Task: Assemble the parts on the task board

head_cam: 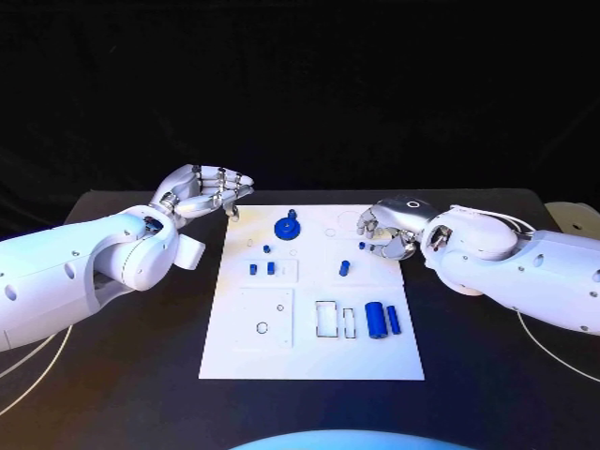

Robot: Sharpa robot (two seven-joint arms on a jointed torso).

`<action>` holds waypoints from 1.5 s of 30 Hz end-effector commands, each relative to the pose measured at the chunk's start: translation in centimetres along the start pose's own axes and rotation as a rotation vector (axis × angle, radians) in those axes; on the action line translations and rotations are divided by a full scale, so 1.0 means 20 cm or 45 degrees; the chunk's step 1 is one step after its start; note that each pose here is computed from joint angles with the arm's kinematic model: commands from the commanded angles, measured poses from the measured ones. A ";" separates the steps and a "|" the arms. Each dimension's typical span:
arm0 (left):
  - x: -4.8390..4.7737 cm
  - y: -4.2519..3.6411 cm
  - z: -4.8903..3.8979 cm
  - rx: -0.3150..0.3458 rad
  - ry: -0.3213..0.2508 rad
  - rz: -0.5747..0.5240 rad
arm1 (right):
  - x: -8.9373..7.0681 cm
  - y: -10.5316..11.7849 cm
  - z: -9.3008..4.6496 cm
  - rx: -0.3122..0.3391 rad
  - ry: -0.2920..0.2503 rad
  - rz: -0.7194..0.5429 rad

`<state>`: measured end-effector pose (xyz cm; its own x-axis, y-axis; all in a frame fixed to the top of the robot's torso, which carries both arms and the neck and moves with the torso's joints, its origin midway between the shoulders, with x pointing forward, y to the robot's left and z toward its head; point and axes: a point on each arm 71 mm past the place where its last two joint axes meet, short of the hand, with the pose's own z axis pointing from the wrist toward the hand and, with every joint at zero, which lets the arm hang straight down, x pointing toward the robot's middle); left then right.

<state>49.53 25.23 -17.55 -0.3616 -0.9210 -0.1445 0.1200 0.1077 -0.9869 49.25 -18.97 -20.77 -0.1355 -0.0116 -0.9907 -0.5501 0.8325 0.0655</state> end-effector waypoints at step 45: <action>0.002 0.006 -0.007 -0.020 -0.021 -0.195 | 0.09 0.05 0.02 0.035 0.077 -0.199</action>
<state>49.44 25.40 -17.67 -0.3450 -0.9386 -0.0039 0.0620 -0.0186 -0.9979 48.67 -17.28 -21.70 -0.0752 -0.1210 -0.9898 -0.5724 0.8180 -0.0565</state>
